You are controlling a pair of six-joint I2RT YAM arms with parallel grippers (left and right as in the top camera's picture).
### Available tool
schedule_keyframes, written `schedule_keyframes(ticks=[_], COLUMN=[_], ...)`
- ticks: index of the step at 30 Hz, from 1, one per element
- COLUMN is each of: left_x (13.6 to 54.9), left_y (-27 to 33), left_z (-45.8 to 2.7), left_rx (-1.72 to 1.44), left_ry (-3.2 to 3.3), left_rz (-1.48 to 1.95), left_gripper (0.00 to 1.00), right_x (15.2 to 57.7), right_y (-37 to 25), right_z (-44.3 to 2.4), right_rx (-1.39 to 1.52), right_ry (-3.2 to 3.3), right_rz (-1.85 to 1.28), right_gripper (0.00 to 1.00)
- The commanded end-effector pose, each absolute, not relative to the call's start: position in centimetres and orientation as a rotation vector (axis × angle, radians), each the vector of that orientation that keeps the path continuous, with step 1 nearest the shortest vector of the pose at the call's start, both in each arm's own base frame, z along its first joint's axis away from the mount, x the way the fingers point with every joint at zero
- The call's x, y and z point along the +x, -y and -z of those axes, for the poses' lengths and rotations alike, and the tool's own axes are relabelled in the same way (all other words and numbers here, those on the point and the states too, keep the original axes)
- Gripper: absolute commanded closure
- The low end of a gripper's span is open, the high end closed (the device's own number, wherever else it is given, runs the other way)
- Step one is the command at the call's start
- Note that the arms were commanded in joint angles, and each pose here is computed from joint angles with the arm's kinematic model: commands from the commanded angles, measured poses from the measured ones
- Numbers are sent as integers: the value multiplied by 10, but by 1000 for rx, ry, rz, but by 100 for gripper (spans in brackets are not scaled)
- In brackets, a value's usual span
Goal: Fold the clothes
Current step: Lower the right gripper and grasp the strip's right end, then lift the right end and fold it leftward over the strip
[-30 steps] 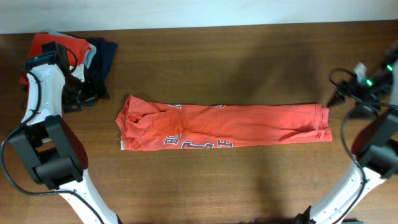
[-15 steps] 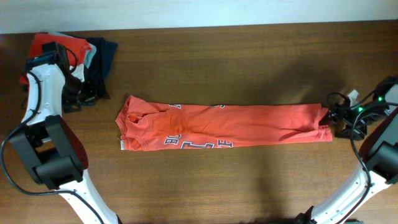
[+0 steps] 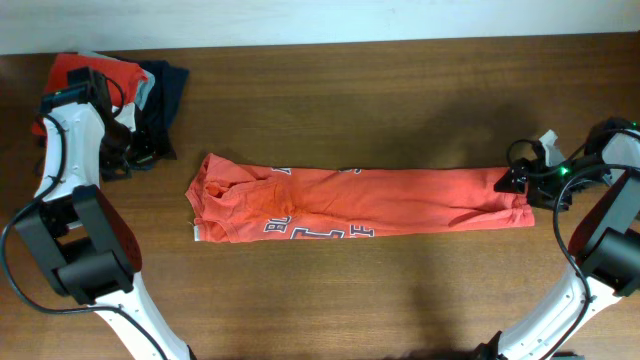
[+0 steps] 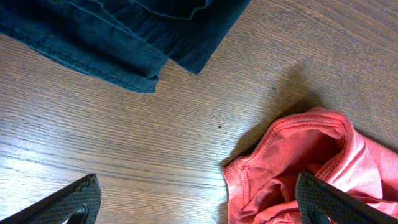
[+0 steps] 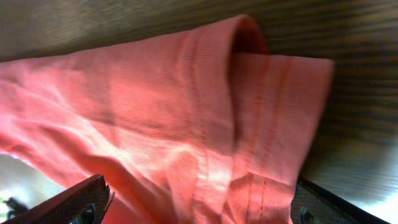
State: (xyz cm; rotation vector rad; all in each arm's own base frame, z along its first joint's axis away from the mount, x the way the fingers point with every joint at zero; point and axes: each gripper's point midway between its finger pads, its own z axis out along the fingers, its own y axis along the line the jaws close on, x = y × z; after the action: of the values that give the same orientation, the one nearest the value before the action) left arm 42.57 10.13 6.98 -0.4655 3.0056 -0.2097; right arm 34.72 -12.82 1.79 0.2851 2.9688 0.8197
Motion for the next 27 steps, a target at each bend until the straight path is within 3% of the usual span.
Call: schedule_keyframes(ticks=[1,8,10,12,15,27], left_x=[431,431,431,431,431,431], left_y=[-103,-103,-103,-103,-103,-103], left_z=[-91,-91,-91,-91,-91,-91], left_rx=[-466,-466,-466,-466,-466,-466], left_ry=[-2949,-2949,-2949,-2949,-2949,-2949], left_rz=[194,194,194,194,194,194], left_gripper=[0,1,1,1,1,1], right_x=[335,327,326,327,327,362], right_y=[109,105,105,105,105,132], right_z=[8,29,30,30,30,0], right_rx=[273,268,268,268,267,276], right_ry=[-2997,-2992,-2993,-2992,-2991,-2935], right_rz=[-933,-921,-918,-917,-914,-805], right_gripper=[5,20,41,70,93,96])
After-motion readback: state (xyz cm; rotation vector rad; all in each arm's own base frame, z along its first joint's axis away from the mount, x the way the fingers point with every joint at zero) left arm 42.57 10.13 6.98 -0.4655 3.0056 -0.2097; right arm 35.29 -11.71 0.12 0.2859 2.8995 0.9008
